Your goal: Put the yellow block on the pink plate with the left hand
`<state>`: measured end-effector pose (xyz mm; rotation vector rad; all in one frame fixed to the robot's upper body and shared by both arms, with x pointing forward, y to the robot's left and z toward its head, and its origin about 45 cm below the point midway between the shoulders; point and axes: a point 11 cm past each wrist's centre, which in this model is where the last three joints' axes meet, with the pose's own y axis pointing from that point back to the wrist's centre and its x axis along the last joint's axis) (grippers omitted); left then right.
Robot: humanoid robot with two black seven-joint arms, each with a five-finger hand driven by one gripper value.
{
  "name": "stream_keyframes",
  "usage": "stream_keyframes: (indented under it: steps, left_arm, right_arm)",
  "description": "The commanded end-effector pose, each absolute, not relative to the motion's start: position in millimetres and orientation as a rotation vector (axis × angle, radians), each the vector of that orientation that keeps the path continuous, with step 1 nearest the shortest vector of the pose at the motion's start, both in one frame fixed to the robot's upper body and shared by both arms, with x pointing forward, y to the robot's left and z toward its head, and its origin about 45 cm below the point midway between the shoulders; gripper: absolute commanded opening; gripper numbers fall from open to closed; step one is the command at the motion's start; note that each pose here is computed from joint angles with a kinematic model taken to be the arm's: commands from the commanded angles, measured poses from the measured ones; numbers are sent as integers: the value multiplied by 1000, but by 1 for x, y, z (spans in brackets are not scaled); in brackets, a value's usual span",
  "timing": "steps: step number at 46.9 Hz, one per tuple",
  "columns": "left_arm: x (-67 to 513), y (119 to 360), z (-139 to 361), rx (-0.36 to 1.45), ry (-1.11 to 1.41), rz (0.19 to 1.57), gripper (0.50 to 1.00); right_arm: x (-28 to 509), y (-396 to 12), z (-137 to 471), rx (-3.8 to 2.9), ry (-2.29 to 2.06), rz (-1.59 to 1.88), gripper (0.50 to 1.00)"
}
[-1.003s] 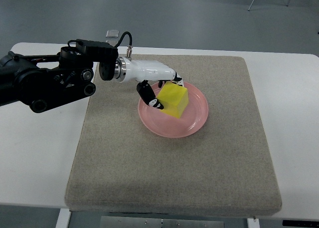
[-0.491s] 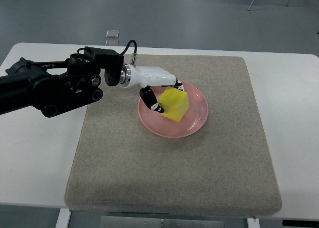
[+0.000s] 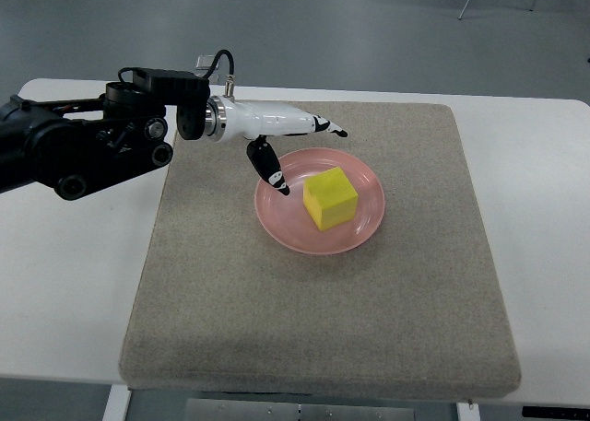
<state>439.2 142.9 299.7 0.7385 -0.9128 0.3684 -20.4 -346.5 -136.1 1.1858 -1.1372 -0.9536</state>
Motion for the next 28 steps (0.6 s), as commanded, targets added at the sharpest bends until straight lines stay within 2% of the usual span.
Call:
stream_keyframes:
  steps: [1, 8, 21, 28]
  left_arm:
    - [446, 156, 311, 677, -802, 466, 994]
    - [461, 179, 320, 575, -594, 626, 994]
    - [485, 219, 323, 565, -509, 789, 996]
    - [489, 243, 307, 553, -433, 871, 994]
  right_arm:
    - [-20, -346, -136, 1186, -1137, -954, 924]
    - [-20, -347, -136, 1185, -1138, -953, 924]
    - [-20, -346, -136, 1185, -1139, -955, 924]
    - [-20, -346, -136, 1186, -1137, -954, 924]
